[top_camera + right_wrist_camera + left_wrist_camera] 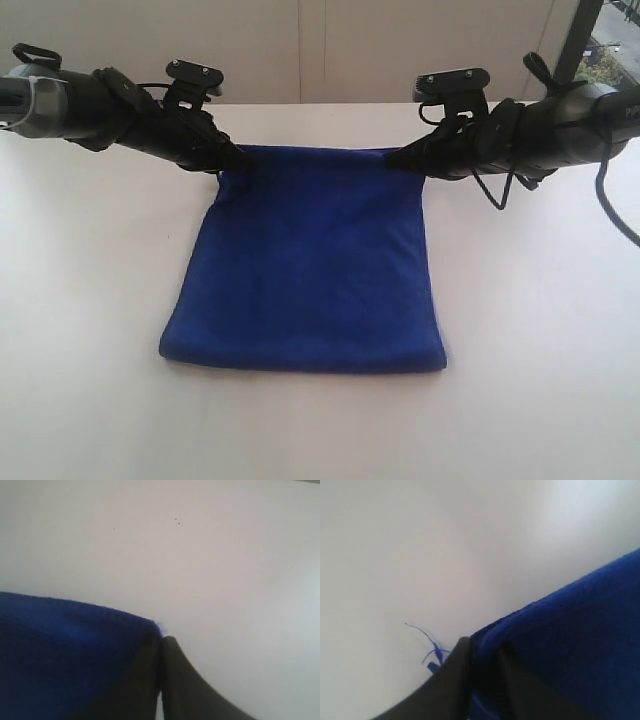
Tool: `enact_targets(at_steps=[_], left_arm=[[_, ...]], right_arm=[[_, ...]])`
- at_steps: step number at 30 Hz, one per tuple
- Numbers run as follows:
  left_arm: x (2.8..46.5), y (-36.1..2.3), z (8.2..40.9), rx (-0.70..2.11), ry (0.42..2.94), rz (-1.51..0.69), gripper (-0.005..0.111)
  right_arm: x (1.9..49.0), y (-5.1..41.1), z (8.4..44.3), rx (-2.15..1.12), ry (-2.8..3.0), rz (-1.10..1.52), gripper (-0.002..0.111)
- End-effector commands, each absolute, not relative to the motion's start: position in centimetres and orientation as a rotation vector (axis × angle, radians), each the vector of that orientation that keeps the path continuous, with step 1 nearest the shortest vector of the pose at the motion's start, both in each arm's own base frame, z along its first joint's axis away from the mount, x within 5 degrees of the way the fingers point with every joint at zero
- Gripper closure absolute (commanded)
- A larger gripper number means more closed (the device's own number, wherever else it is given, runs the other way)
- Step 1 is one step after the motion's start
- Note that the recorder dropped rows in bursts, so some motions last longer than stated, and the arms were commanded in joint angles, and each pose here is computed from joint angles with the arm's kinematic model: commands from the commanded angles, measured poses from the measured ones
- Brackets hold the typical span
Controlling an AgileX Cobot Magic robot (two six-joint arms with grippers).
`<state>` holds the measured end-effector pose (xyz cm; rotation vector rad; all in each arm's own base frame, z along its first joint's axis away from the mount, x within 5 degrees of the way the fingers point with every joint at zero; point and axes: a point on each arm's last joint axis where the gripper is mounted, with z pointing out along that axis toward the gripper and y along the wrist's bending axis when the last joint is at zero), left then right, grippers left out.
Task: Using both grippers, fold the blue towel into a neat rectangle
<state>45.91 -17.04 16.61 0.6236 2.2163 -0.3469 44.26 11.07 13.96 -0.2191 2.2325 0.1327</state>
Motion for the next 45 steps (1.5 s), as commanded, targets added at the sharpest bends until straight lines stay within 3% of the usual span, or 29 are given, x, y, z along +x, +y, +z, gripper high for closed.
enact_targets(at_steps=[1,5,13,18,20,21,24,26,28,34,41,45], left_arm=[[46.1,-17.0,16.6,0.603,2.213,-0.344,0.061],[46.3,-16.8,16.7,0.585,2.192,-0.312,0.052],[47.1,-16.1,18.2,0.79,2.021,-0.069,0.052],[46.4,-16.5,19.6,0.823,2.029,-0.137,0.053],[45.3,-16.8,21.0,0.828,2.078,-0.261,0.064],[44.7,-16.9,21.5,0.81,2.127,-0.347,0.075],[43.6,-17.4,20.9,0.891,2.194,-0.448,0.102],[43.3,-17.5,20.6,0.915,2.217,-0.48,0.107],[43.1,-17.5,20.6,0.907,2.235,-0.505,0.107],[42.7,-17.7,20.5,0.904,2.275,-0.557,0.107],[42.4,-17.6,19.8,0.888,2.314,-0.58,0.107],[42.5,-17.7,18.8,0.796,2.387,-0.625,0.107]], right_arm=[[44.6,10.3,14.2,-0.202,2.213,0.114,0.108],[44.6,10.3,14.2,-0.202,2.213,0.114,0.108],[44.6,10.3,14.2,-0.202,2.213,0.114,0.108],[44.6,10.3,14.2,-0.202,2.215,0.115,0.108],[44.5,10.3,14.1,-0.204,2.22,0.118,0.108],[44.5,10.4,14.1,-0.209,2.232,0.123,0.103],[44.2,10.5,13.8,-0.224,2.273,0.142,0.075],[44.0,10.6,13.6,-0.232,2.296,0.153,0.062],[43.9,10.5,13.9,-0.215,2.314,0.172,0.059],[43.1,9.8,16.6,-0.08,2.366,0.282,0.062],[40.9,10.2,18.6,-0.161,2.521,0.386,0.105],[40.1,10.8,18.3,-0.204,2.599,0.425,0.108]])
